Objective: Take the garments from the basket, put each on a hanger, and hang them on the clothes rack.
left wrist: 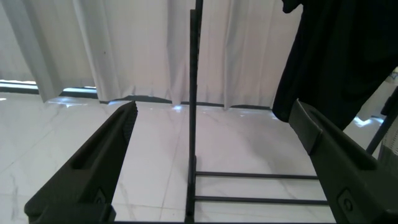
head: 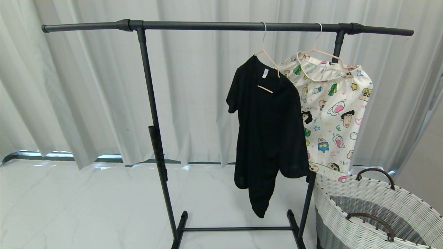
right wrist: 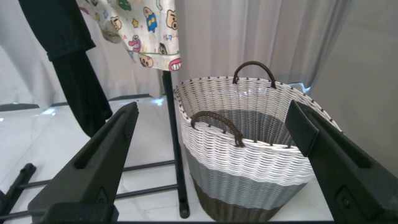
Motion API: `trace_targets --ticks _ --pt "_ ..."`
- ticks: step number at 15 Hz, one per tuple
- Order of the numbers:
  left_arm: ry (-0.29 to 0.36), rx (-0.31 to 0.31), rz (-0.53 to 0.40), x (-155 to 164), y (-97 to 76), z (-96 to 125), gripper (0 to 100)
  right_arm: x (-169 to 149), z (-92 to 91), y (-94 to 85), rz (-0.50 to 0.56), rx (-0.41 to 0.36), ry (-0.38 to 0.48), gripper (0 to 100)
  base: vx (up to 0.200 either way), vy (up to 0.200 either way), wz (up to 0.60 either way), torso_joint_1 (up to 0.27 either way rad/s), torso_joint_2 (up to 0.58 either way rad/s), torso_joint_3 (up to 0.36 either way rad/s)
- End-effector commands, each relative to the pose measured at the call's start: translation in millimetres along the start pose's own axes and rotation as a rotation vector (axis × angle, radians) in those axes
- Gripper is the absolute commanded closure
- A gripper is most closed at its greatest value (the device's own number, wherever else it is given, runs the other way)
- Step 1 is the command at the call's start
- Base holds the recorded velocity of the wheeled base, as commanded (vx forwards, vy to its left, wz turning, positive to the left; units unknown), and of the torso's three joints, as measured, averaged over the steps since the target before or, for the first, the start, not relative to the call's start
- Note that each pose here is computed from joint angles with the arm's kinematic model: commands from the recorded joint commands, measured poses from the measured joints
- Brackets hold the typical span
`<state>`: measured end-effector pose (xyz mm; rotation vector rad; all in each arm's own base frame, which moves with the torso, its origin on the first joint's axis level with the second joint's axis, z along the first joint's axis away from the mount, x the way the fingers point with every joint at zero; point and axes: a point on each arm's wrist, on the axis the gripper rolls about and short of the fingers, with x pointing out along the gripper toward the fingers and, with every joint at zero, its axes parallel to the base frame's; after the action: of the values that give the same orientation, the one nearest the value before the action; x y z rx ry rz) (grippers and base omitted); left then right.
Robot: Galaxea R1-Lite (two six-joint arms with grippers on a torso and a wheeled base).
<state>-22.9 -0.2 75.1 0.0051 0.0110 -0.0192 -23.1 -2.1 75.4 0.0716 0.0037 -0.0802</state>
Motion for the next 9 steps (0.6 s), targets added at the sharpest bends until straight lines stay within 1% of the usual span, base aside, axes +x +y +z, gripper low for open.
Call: trace_targets --ticks 1,9 --pt "0.0 0.001 -0.001 -0.1 0.0 0.0 0 0.0 0.0 0.0 0.0 -0.001 0.0 0 0.0 0.0 0.0 0.0 0.0 0.0" --pt "0.0 0.0 -0.001 -0.1 0.0 0.0 0 0.0 0.0 0.0 0.0 -0.001 0.0 0 0.0 0.0 0.0 0.0 0.0 0.0"
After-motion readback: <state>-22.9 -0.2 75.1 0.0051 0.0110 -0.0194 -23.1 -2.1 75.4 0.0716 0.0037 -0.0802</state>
